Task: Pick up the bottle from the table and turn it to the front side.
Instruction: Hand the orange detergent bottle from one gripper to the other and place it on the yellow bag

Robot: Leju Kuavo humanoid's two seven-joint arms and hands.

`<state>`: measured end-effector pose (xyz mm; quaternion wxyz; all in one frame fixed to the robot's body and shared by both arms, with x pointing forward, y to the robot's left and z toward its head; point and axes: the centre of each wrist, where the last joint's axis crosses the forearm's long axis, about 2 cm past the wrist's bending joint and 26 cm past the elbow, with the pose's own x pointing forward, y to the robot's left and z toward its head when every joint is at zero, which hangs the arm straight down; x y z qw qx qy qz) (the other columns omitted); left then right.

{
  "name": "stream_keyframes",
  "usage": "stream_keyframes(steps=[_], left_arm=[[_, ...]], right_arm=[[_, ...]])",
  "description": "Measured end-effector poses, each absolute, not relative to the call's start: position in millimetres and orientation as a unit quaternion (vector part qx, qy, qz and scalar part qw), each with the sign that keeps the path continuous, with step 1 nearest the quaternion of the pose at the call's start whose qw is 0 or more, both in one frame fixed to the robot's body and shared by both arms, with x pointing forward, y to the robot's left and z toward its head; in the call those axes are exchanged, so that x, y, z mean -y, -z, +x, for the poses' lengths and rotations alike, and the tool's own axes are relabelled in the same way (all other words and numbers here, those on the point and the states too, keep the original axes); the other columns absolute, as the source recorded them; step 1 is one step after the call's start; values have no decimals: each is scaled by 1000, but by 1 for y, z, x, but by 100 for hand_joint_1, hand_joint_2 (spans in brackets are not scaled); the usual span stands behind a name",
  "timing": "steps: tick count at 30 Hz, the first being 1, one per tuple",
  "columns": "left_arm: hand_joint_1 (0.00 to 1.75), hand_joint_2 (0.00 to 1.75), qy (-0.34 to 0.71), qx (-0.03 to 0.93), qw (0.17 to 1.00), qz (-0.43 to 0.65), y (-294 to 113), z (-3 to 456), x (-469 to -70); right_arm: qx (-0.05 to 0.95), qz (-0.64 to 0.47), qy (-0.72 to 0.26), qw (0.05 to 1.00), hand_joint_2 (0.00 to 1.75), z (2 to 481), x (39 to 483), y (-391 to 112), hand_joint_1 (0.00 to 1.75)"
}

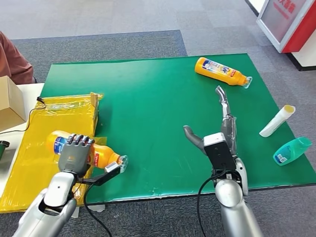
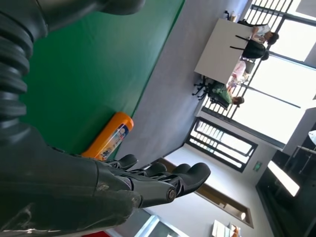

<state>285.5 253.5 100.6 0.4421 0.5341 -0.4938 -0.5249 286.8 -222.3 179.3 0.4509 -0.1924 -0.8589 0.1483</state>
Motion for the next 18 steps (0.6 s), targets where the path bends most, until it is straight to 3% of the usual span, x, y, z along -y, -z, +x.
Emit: stream_keyframes(steps=[11,12,15,16,18], left_arm=[[175,175,528,464,497,508,-78,293,-260],[165,175,526,463,503,506,-76,295,-261],[34,175,514,462,517,505,-72,301,-265],[0,175,509,462,522,505,-70,302,-266],[0,175,493,464,534,506,-67,304,-268]], right_arm=[[862,-189,-145,448,175,288,219,-181,0],[862,-189,-145,447,175,288,219,-181,0],[862,-189,-143,447,175,288,219,-181,0],[862,-189,-142,448,175,288,219,-181,0],[862,-190,-141,448,175,288,220,-181,0]])
